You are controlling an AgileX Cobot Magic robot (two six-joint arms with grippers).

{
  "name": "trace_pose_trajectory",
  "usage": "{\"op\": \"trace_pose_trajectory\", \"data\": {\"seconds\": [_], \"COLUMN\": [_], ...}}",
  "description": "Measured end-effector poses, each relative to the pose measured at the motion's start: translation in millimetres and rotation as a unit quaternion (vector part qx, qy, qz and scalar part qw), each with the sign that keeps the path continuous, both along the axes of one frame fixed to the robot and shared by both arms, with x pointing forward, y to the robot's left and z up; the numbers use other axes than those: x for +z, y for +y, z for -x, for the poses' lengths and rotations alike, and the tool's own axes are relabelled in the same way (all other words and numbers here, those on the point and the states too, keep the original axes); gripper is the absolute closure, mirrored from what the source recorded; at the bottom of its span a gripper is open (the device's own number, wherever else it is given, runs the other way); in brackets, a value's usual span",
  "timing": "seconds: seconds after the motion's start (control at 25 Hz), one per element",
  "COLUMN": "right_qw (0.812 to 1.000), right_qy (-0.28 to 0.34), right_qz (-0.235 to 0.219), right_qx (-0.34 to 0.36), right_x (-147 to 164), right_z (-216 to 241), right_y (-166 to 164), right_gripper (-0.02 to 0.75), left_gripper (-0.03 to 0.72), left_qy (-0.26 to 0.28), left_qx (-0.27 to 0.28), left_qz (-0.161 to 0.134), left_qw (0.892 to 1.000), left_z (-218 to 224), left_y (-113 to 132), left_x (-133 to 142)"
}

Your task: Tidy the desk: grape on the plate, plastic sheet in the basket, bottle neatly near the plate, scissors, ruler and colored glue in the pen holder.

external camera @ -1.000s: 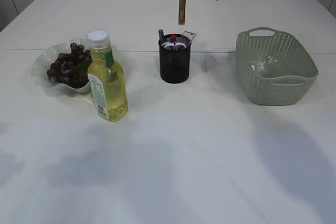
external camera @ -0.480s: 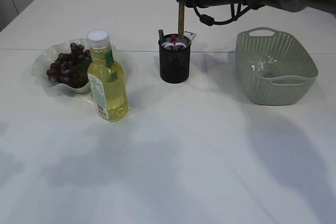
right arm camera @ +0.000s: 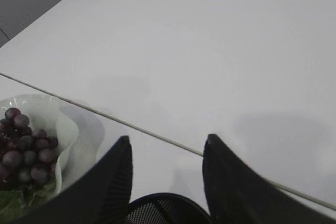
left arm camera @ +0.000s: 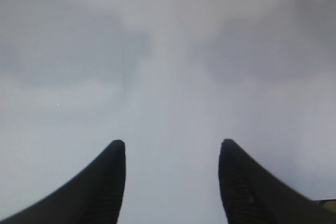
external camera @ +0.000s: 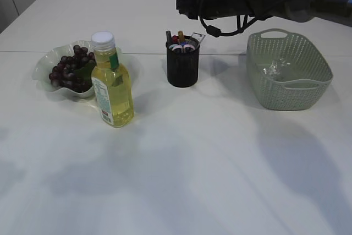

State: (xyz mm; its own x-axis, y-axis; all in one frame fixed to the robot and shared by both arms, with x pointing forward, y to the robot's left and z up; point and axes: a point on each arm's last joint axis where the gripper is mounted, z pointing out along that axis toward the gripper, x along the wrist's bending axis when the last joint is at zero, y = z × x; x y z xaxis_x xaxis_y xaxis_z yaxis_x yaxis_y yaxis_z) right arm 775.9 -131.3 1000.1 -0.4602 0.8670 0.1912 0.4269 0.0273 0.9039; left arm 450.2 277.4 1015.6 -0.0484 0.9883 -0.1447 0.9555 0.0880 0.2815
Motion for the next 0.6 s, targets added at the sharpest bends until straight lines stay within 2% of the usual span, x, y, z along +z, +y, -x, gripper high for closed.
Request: {"op": "trace_pose_trajectory", "data": {"seconds": [0.08,0.28,0.4,0.48,0.6], "right_qw": [1.000,0.999,0.994,0.986,0.971], "right_qy": [0.007,0.041,0.103,0.153,0.212], "right_qz": [0.000,-0.001,0.025,0.068,0.109], "right_qx": [0.010,0.027,0.010,-0.011,-0.038], "right_x": [-1,14,32,42,63], "right_z": [1,12,26,38,58], "right_y": [1,2,-5,-14,-26], "right_gripper": [0.363,0.343,0.342,0.342,0.342], "left_gripper": [0.273,0.273,0.273,0.273,0.273], "left_qy": [0.000,0.000,0.000,0.000,0.000], "left_qx": [0.000,0.000,0.000,0.000,0.000], "left_qz": [0.000,0.000,0.000,0.001,0.001], "left_qw": [1.000,1.000,1.000,1.000,1.000], "left_z": [0,0,0,0,0], "left_y": [0,0,0,0,0], "left_x": [0,0,0,0,0]}}
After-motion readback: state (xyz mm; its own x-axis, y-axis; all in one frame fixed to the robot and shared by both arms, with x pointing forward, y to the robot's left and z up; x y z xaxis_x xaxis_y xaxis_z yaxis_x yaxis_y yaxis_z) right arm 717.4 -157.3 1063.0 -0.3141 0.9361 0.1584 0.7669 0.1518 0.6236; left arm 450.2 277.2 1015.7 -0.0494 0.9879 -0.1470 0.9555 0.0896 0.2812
